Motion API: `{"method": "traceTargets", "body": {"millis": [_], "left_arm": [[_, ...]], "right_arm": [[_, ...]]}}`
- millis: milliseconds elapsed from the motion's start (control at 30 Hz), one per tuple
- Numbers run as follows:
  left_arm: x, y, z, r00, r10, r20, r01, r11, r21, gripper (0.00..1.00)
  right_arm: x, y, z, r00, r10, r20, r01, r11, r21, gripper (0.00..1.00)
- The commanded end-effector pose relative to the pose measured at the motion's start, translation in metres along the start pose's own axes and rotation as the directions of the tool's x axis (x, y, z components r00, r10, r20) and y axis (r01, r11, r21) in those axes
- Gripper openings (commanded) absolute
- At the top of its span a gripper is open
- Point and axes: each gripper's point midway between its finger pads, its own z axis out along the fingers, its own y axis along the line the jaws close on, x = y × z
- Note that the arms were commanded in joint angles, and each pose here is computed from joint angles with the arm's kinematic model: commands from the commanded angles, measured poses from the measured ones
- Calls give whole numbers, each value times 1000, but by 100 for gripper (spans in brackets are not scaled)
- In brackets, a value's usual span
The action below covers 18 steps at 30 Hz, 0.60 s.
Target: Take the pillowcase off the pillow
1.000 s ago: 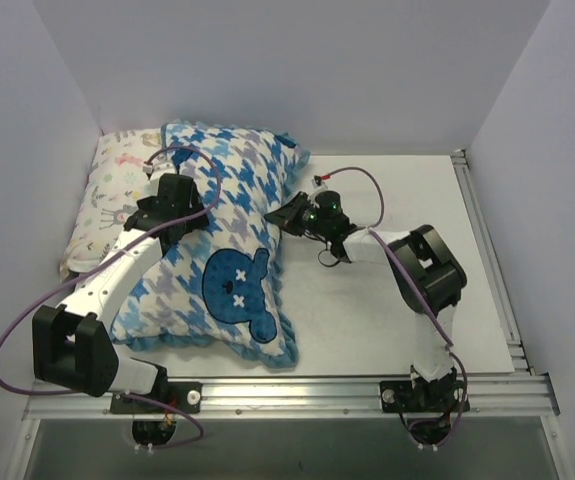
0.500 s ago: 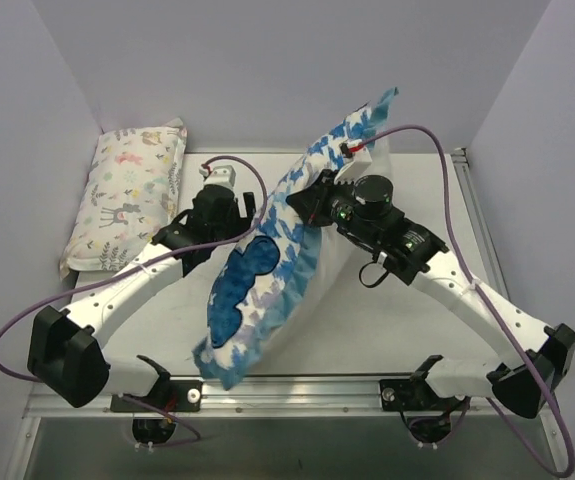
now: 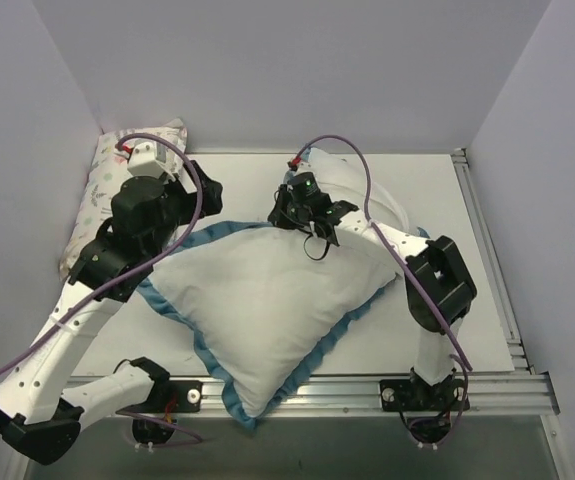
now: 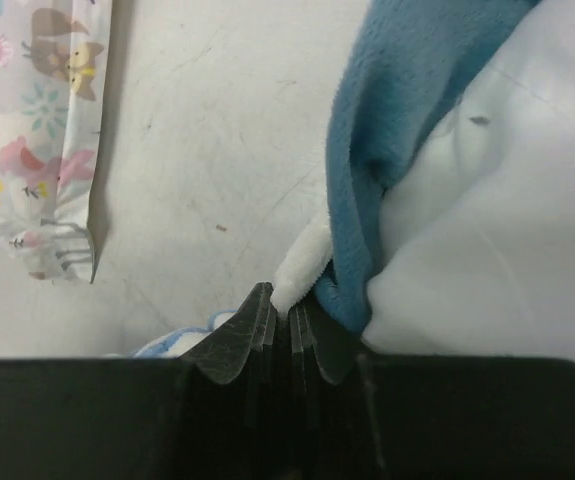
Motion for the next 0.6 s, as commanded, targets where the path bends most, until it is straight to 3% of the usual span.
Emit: {"method": "traceTargets", "body": {"millis": [0, 167, 267, 300, 367, 400, 500, 567], "left_arm": [[7, 8, -13, 999, 16, -52, -18, 999, -33, 97], [65, -6, -15, 982, 16, -188, -13, 1000, 17, 97], [97, -20, -19, 967, 61, -248, -49, 997, 54, 97], [108, -22, -18, 959, 78, -272, -65, 996, 54, 97], [132, -20, -13, 945, 103, -310, -97, 995, 35, 97], [139, -18, -10, 940, 106, -323, -105, 994, 23, 98], [159, -8, 5, 926, 124, -356, -144, 989, -29, 98], [164, 5, 17, 923, 137, -360, -180, 980, -89, 97]], "right_arm": [[-57, -1, 0, 986, 119, 117, -114, 993, -43, 0], [-102, -8, -3, 975, 161, 156, -156, 987, -44, 3], [-119, -4, -16, 971, 161, 178, -152, 986, -68, 24], [-125, -1, -21, 970, 158, 185, -147, 986, -73, 37], [-135, 3, -38, 968, 130, 216, -115, 990, -79, 46], [-137, 0, -43, 966, 123, 227, -112, 992, -63, 55], [-148, -1, -72, 960, 105, 260, -94, 994, -55, 68], [-153, -7, -93, 954, 98, 285, -92, 995, -36, 70]]}}
